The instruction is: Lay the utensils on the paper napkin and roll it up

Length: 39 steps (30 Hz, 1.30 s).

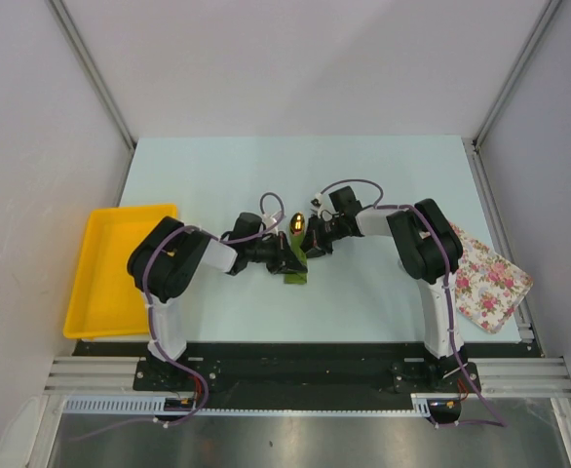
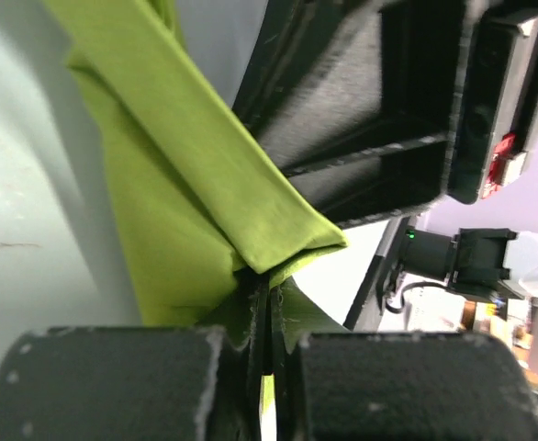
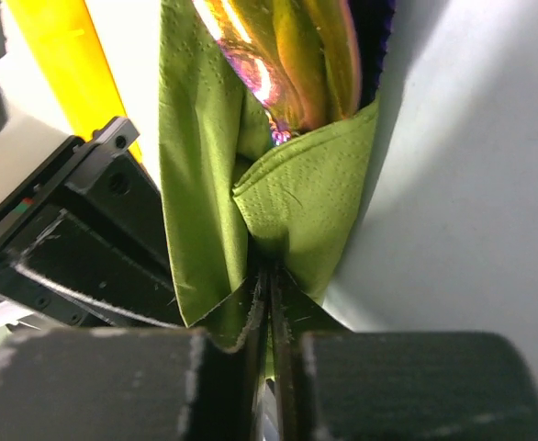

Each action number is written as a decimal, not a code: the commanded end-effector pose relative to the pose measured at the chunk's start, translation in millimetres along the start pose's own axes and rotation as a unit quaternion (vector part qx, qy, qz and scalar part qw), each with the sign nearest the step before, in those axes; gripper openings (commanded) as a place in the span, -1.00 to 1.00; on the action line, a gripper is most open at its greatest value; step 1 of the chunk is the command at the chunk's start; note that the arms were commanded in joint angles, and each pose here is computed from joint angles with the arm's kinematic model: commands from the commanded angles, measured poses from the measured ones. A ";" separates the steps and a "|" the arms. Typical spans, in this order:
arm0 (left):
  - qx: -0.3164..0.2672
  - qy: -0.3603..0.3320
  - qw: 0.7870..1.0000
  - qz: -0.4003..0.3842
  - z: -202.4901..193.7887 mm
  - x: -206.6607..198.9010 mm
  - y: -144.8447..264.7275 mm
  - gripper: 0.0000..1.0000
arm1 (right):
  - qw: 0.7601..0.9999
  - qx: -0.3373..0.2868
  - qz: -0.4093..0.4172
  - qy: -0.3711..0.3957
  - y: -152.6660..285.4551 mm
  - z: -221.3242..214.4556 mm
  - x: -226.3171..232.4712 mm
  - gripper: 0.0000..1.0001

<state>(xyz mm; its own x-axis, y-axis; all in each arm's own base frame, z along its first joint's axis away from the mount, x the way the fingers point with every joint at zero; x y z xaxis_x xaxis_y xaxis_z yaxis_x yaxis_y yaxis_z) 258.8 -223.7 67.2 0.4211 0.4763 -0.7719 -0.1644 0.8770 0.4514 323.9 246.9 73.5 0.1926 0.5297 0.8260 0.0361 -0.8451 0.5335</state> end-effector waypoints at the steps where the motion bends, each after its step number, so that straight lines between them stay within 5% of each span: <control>1: 0.005 0.030 0.999 0.018 -9.2 20.4 0.8 -0.94 | 0.997 -0.026 -0.072 -0.011 -1.9 3.6 -17.4 -0.78; 9: 0.011 0.050 0.998 0.044 -11.7 37.3 7.8 -0.94 | 0.999 -0.042 -0.027 0.020 34.0 20.9 26.6 -0.53; 19: 0.012 0.052 0.997 0.050 -9.5 37.8 5.6 -0.54 | 0.998 -0.033 0.023 0.057 44.3 22.5 48.4 0.00; 36: 0.017 0.043 0.998 0.049 -11.1 36.2 6.1 -0.40 | 0.991 -0.028 -0.064 0.114 11.4 27.1 31.9 -0.17; 38: 0.018 0.042 0.998 0.048 -11.8 35.8 6.7 -0.37 | 0.991 -0.024 -0.073 0.113 10.1 26.0 29.1 -0.28; 39: 0.019 0.043 0.998 0.048 -12.3 35.8 6.8 -0.35 | 0.990 -0.024 -0.078 0.113 10.6 25.9 27.0 -0.49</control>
<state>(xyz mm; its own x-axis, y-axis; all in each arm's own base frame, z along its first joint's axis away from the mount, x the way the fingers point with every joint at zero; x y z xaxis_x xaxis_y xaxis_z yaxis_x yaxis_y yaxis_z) 265.9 -214.3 64.1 0.3910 0.4233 -0.8173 -0.1244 0.9041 0.4088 352.6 250.1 99.4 0.0189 0.6180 0.7859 0.0057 -0.7861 0.6181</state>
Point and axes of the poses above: each gripper's point midway between its finger pads, its own y axis back along the fingers, its own x axis along the line the jaws close on, z = x × y, the point moved 10 cm from there along y, back along the fingers, and after that the axes turned 15 degrees about -y, right-handed, at the moved point
